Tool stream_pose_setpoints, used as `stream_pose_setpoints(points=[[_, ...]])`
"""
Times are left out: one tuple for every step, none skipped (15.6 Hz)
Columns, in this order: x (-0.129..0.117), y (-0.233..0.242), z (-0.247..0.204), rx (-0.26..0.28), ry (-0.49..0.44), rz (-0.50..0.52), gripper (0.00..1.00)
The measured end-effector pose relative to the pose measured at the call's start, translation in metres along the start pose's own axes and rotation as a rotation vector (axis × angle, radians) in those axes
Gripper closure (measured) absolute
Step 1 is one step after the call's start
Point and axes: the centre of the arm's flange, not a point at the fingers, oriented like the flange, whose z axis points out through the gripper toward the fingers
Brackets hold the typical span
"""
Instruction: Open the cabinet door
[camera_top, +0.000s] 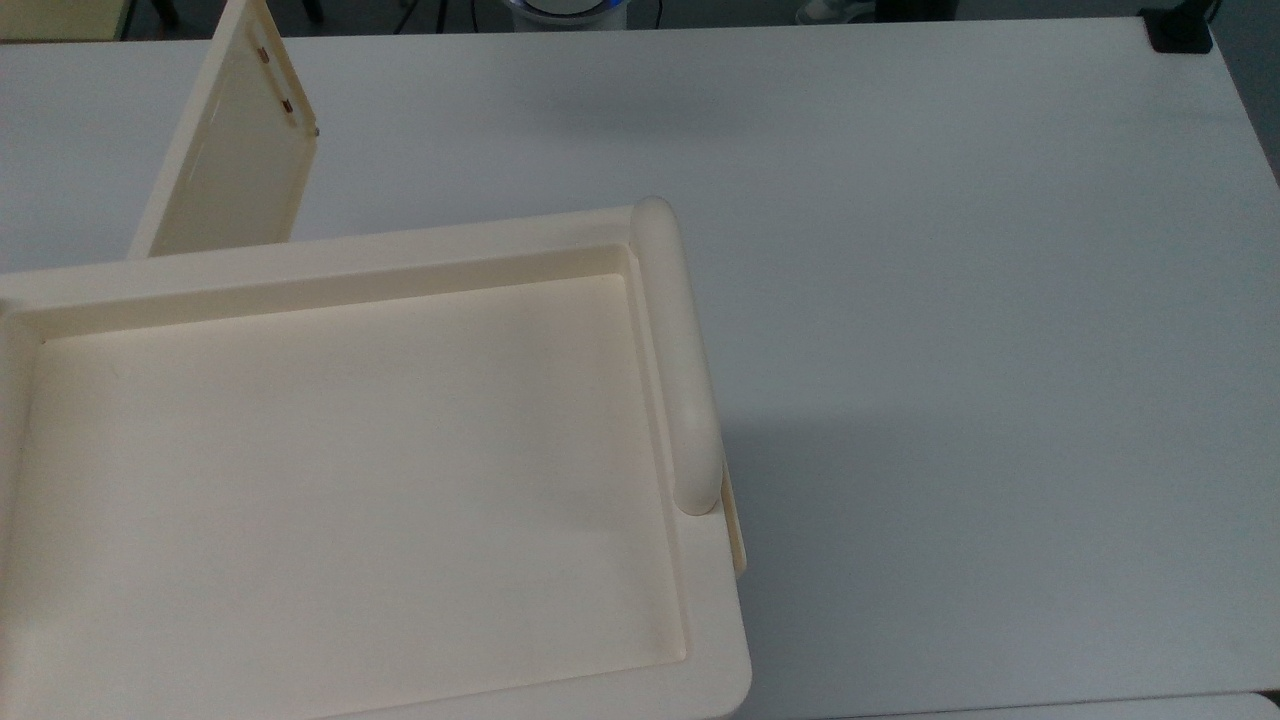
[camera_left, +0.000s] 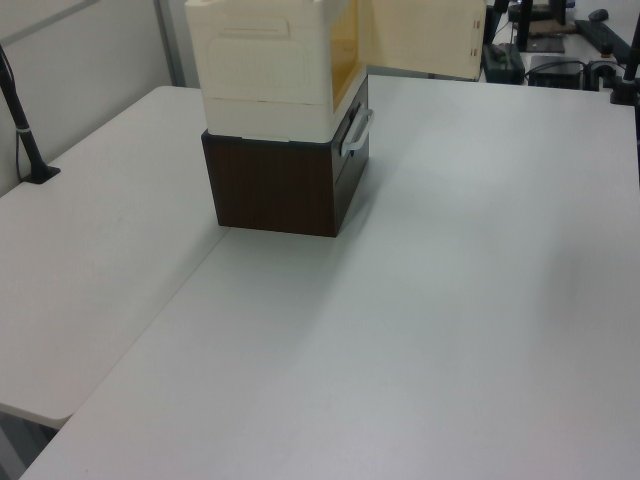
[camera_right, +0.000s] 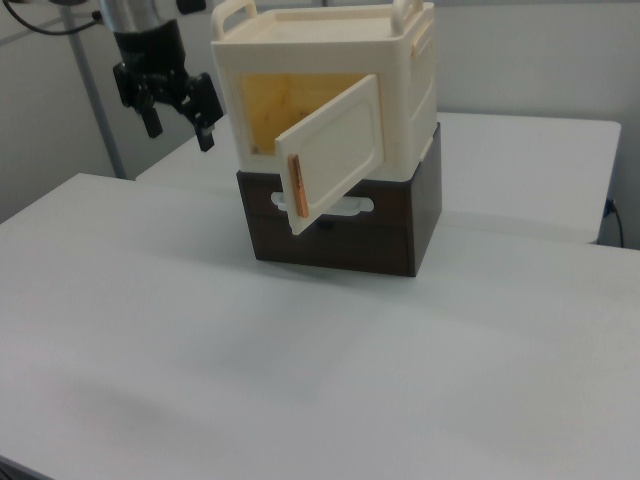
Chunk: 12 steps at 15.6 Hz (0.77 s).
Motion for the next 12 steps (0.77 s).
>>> stream_pose_setpoints(points=[[0.003, -0.008, 0.010, 0.000, -0.017, -0.001, 0.00], [0.007, -0.015, 0.018, 0.000, -0.029, -0.006, 0.00], [0.011, -0.021, 0.026, -0.002, -0.036, -0.012, 0.00], [0.017, -0.025, 0.034, -0.005, -0.037, -0.015, 0.00], [0.023, -0.027, 0.042, -0.012, -0.038, -0.017, 0.00], [0.028, -0.026, 0.050, -0.022, -0.041, -0.017, 0.00], [0.032, -0.025, 0.057, -0.030, -0.045, -0.016, 0.00], [0.034, -0.024, 0.061, -0.035, -0.049, -0.016, 0.00], [0.036, -0.024, 0.063, -0.036, -0.050, -0.015, 0.00], [0.036, -0.023, 0.063, -0.037, -0.045, -0.014, 0.00], [0.037, -0.023, 0.062, -0.037, -0.035, -0.013, 0.00], [0.038, -0.022, 0.061, -0.037, -0.028, -0.012, 0.00]])
